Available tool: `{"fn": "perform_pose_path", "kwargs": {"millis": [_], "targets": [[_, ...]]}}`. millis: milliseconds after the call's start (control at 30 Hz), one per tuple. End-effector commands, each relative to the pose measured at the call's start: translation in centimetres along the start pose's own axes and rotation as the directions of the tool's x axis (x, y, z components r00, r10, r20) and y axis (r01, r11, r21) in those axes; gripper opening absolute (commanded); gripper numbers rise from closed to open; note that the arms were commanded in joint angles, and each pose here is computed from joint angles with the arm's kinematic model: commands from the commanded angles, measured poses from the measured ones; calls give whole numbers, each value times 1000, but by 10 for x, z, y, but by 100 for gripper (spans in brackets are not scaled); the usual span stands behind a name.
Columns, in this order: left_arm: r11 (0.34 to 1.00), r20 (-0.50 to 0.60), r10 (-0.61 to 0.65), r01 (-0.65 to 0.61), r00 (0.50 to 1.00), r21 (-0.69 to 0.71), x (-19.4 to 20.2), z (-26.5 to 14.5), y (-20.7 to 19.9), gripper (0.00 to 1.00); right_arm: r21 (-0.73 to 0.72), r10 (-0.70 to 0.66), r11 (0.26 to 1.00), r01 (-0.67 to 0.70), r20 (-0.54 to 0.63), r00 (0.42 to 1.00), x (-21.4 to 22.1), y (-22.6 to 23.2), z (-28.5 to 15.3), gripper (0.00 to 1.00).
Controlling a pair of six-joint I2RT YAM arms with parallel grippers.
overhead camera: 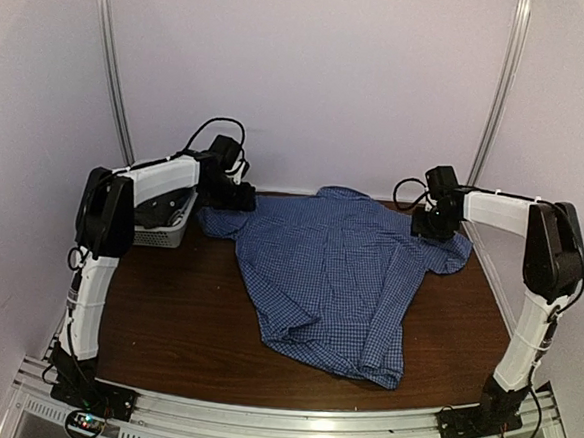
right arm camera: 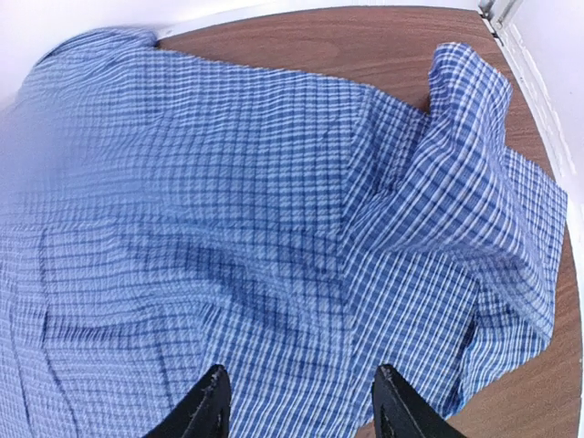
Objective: Fold and stack the long sleeve shirts
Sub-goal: Flatten out the crumpled shirt at the center of the board.
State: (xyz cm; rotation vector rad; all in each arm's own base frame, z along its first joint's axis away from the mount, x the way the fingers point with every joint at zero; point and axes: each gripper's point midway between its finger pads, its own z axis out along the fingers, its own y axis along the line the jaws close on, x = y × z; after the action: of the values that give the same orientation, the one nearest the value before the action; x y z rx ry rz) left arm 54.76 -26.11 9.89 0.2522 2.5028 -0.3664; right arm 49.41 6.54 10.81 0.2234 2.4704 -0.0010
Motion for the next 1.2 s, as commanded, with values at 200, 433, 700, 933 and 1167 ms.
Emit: {"fn": "perform_pose_path", "kwargs": {"millis": [200, 433, 700, 933, 1167], "targets": [[981, -26, 156, -152, 987, 117, 99, -67, -122, 66, -159, -53, 986, 53, 3, 999, 104, 57, -80, 55], [953, -89, 273, -256, 958, 159, 194, -92, -182, 66, -288, -63, 956, 54, -23, 998, 184, 86, -130, 55], [927, -152, 360, -334, 920, 172, 267, -96, -217, 66, -375, -107, 925, 58, -110, 988, 279, 100, -156, 55], [922, -147, 376, -354, 915, 156, 271, -95, -227, 66, -390, -133, 919, 62, -158, 978, 321, 101, -160, 55], [920, -159, 386, -367, 909, 136, 272, -88, -226, 65, -394, -129, 917, 56, -162, 978, 326, 107, -157, 58]]}}
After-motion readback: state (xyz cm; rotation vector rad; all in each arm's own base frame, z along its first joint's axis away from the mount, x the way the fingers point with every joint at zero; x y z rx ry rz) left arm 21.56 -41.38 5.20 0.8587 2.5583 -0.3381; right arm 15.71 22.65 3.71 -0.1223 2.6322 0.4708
